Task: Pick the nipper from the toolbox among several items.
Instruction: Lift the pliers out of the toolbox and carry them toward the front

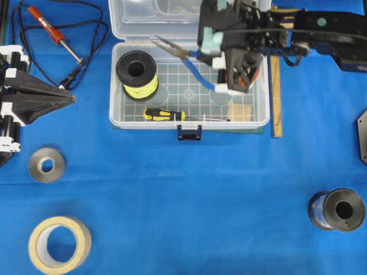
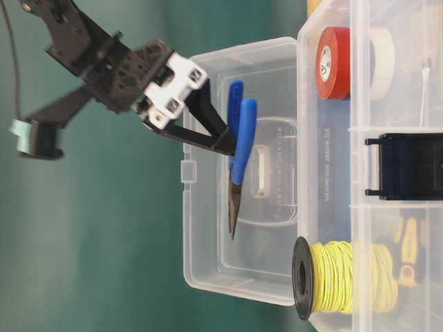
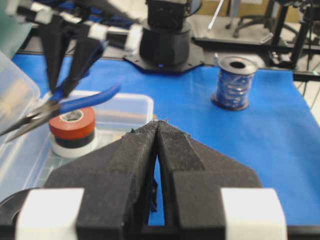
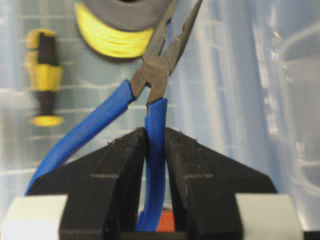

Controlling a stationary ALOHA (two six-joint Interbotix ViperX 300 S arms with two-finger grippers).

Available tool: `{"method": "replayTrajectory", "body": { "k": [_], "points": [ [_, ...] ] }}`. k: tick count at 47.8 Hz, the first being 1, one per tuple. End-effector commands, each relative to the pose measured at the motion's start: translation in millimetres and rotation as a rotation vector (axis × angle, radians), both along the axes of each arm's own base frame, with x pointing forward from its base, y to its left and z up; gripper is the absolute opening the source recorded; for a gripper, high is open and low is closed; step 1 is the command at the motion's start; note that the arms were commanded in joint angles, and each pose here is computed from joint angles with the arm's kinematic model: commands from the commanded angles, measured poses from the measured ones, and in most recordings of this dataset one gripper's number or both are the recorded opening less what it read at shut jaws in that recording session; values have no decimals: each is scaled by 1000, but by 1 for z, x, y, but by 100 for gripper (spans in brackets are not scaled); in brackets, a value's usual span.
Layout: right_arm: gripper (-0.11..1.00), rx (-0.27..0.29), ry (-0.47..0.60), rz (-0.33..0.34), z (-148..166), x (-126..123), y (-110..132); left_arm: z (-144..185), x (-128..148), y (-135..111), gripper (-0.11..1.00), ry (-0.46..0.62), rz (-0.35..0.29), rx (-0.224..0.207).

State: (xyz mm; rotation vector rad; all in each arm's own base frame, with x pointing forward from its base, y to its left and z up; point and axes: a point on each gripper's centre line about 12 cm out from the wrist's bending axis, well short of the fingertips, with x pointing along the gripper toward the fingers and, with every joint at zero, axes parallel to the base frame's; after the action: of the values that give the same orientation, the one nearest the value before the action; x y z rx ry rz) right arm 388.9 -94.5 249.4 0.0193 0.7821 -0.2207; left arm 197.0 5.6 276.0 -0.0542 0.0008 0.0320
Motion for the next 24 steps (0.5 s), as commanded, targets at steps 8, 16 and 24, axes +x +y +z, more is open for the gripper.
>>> {"method": "replayTrajectory", "body": {
  "k": [8, 16, 24],
  "points": [
    [13, 55, -64, 127, 12, 4, 70, 4, 1, 3, 0, -11, 14, -3],
    [13, 103, -74, 207, 0, 10, 118, 4, 1, 5, 0, -9, 27, -3],
    [13, 146, -45, 233, -34, 23, 144, 3, 1, 8, 0, -9, 39, -3]
  ]
}}
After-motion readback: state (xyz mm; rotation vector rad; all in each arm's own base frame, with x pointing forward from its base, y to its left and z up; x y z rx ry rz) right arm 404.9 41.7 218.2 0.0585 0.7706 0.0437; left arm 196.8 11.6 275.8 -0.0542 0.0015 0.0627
